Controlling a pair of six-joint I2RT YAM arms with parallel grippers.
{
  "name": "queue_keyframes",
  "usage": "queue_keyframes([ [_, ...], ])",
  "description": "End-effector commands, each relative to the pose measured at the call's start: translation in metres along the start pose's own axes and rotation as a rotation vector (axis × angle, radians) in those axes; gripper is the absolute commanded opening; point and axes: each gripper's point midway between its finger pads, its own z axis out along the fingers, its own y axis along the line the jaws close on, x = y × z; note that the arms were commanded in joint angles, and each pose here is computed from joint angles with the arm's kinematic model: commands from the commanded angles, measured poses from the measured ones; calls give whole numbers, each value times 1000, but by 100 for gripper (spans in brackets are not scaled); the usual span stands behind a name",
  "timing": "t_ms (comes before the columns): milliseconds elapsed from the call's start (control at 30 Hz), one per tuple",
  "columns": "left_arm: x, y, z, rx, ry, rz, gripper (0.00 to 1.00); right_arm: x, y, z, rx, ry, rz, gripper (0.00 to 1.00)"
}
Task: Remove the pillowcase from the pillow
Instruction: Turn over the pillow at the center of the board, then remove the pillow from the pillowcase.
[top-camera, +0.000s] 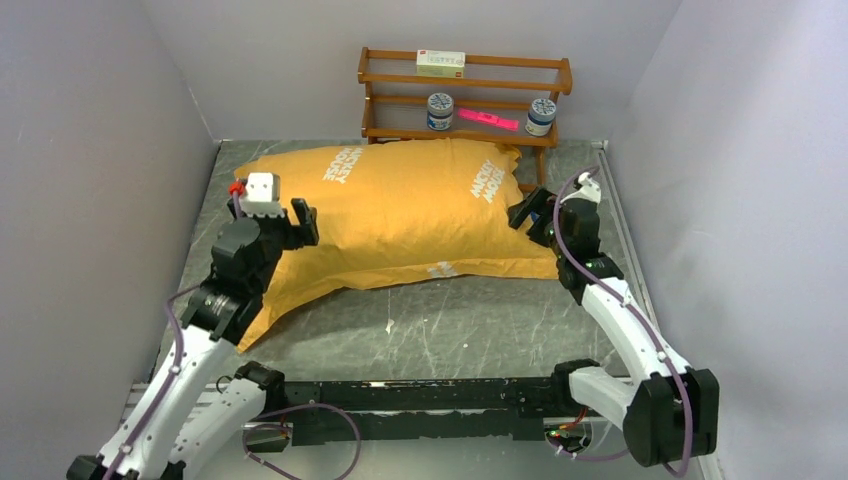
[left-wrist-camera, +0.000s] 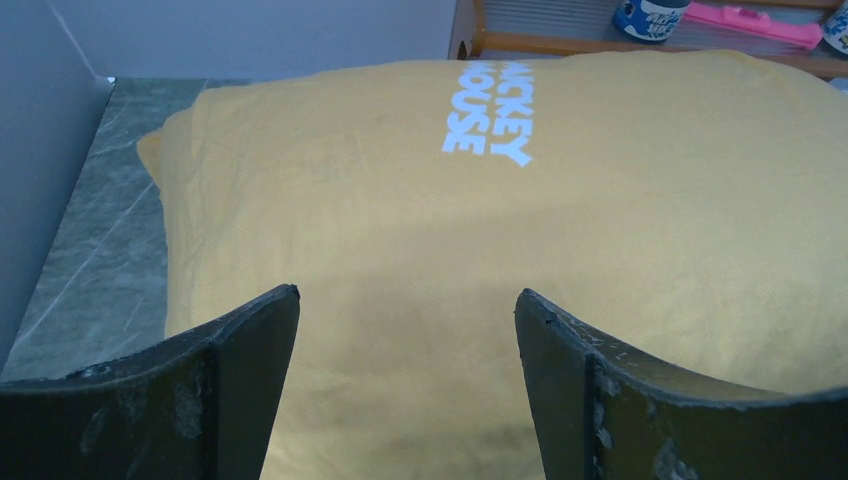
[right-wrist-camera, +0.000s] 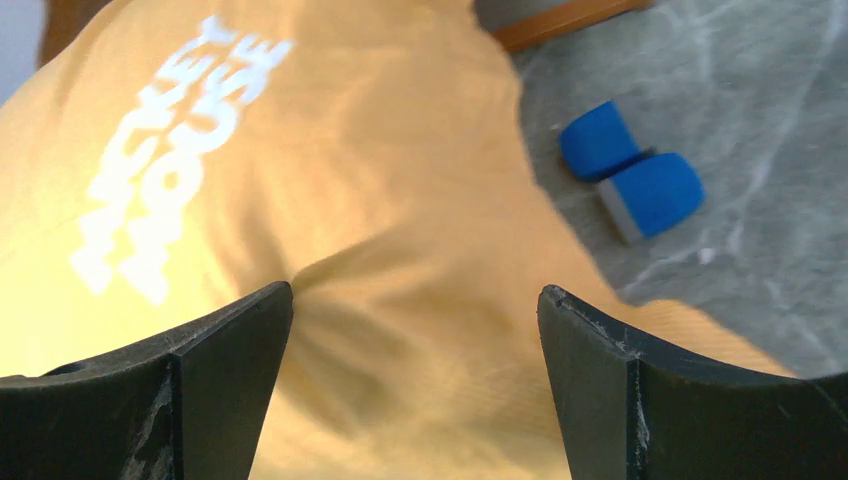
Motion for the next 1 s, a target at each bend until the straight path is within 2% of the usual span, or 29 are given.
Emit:
queue_keyframes([
  [0,-12,-7,17,-15,57,-11,84,8,44,-19,-178,7,-36,95],
  [300,-30,-21,77,10,146,36,85,45,89,-58,-377,67,4,95],
  [633,-24,-2,181,58,268,21,86,77,109,-76,-503,121,244,95],
  [767,-16,-9,215,130,321,17,91,84,118,-80,-523,133,310,95],
  [967,5,-26,240,283,399,39,91,95,124,-71,-505,158,269,97],
])
